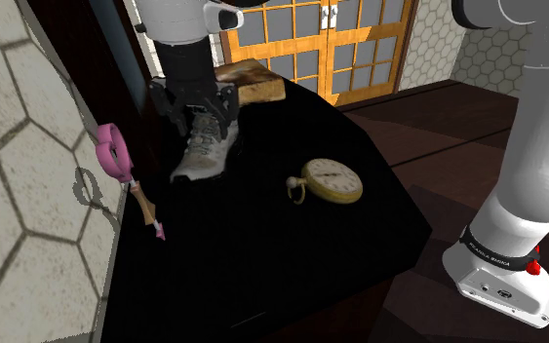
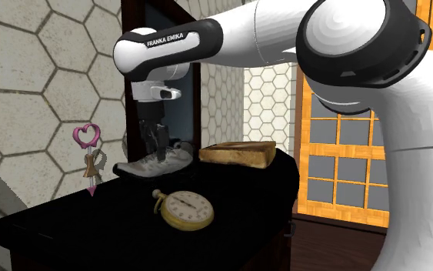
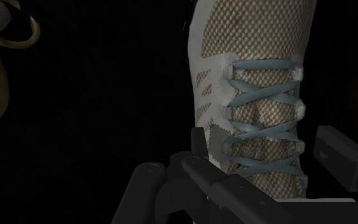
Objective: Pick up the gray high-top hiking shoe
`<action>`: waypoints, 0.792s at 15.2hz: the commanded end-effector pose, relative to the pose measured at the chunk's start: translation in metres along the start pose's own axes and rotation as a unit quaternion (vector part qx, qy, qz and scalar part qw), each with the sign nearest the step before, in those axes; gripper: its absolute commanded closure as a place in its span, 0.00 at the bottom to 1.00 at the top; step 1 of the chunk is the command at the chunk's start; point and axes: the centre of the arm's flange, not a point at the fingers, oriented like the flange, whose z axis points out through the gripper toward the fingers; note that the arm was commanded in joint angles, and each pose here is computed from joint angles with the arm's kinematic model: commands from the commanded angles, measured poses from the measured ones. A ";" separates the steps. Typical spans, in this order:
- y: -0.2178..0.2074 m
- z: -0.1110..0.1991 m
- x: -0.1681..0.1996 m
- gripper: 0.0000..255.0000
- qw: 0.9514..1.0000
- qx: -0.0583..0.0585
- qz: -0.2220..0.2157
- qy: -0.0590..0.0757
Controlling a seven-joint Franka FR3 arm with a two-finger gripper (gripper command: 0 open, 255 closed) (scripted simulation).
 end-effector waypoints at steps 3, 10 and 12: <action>-0.002 -0.021 0.003 1.00 1.000 0.001 0.000 0.000; -0.006 -0.057 0.007 1.00 1.000 0.001 0.000 0.000; -0.006 -0.063 0.008 1.00 1.000 0.001 0.000 0.000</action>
